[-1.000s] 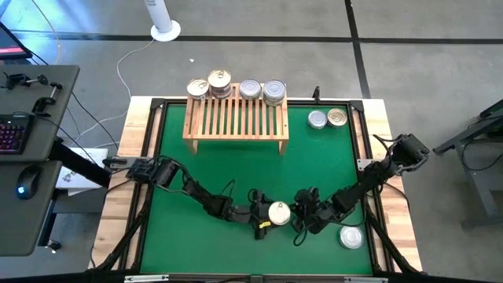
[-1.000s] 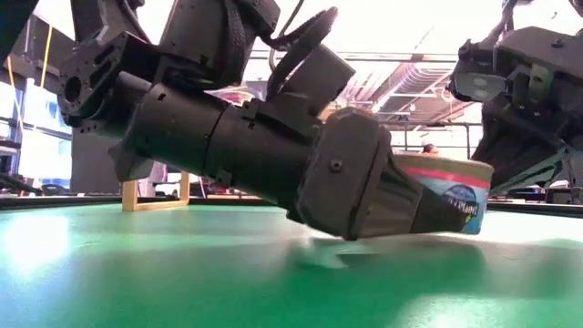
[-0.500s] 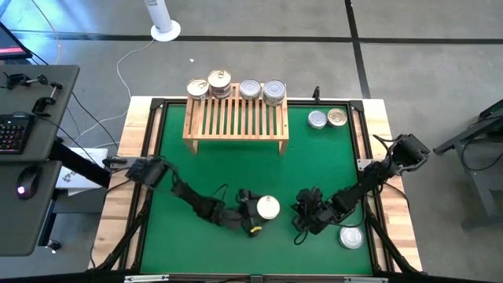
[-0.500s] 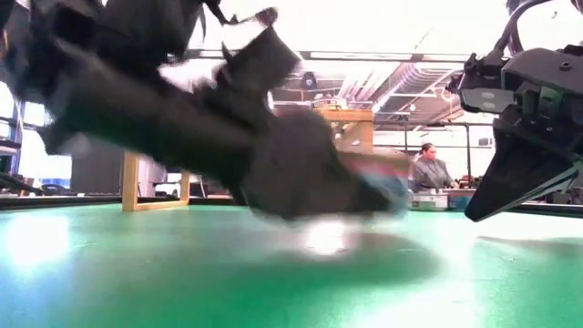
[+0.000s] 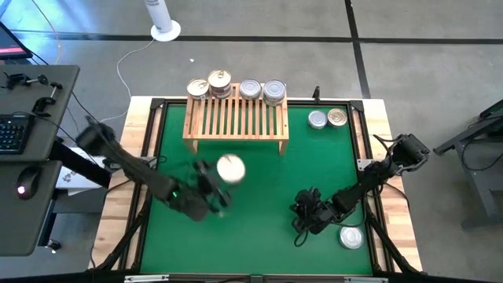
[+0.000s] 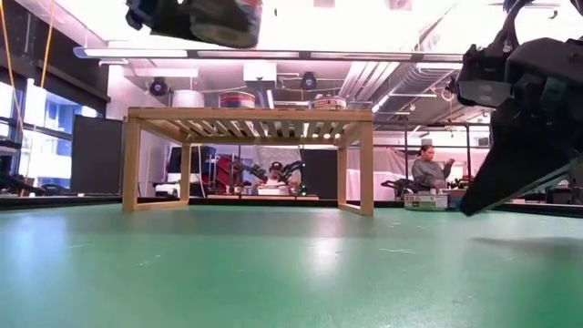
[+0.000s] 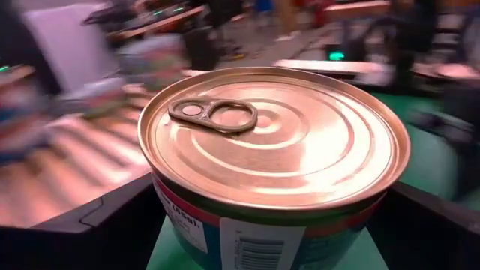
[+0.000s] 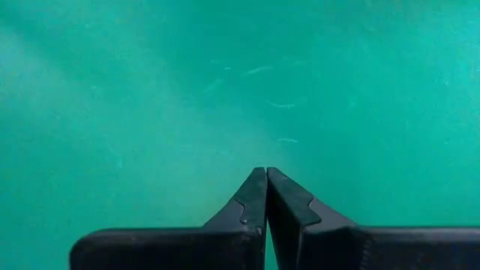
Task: Stack canned seafood by type on shelf
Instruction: Stack the blue pink tuna can on top of the left blue pink tuna can on the shelf
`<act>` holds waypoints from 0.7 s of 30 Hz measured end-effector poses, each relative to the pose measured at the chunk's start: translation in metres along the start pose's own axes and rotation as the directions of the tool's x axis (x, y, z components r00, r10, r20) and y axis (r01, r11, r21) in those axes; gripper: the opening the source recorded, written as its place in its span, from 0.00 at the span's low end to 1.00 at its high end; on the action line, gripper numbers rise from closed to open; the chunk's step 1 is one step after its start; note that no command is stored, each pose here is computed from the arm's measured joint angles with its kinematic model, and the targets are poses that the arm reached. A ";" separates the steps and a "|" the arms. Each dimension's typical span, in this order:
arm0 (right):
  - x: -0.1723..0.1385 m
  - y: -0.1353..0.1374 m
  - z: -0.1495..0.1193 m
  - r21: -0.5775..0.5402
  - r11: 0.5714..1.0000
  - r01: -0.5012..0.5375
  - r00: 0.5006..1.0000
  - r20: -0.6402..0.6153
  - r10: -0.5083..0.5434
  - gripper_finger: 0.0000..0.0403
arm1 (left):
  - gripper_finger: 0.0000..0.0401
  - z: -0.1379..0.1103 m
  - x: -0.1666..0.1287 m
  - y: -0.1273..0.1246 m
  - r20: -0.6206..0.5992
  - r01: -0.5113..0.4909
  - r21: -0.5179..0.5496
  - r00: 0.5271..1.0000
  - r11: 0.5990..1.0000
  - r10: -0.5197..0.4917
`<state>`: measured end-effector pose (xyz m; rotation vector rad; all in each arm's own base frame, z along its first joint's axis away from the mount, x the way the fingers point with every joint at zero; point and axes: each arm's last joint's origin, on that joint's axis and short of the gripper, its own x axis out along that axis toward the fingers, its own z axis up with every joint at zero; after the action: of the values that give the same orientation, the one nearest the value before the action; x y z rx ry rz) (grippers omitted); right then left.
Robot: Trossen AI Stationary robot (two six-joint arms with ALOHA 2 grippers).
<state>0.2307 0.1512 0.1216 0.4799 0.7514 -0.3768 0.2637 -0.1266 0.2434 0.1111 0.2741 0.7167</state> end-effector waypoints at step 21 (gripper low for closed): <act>0.025 -0.027 0.045 -0.176 0.969 0.174 0.979 0.137 -0.151 0.00 | 0.97 0.039 0.097 0.232 -0.270 -0.531 0.009 0.815 0.847 0.513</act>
<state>0.2595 0.1009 0.1250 0.2161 0.7005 -0.4794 0.1977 0.1115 0.3054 0.0246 0.4842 1.2975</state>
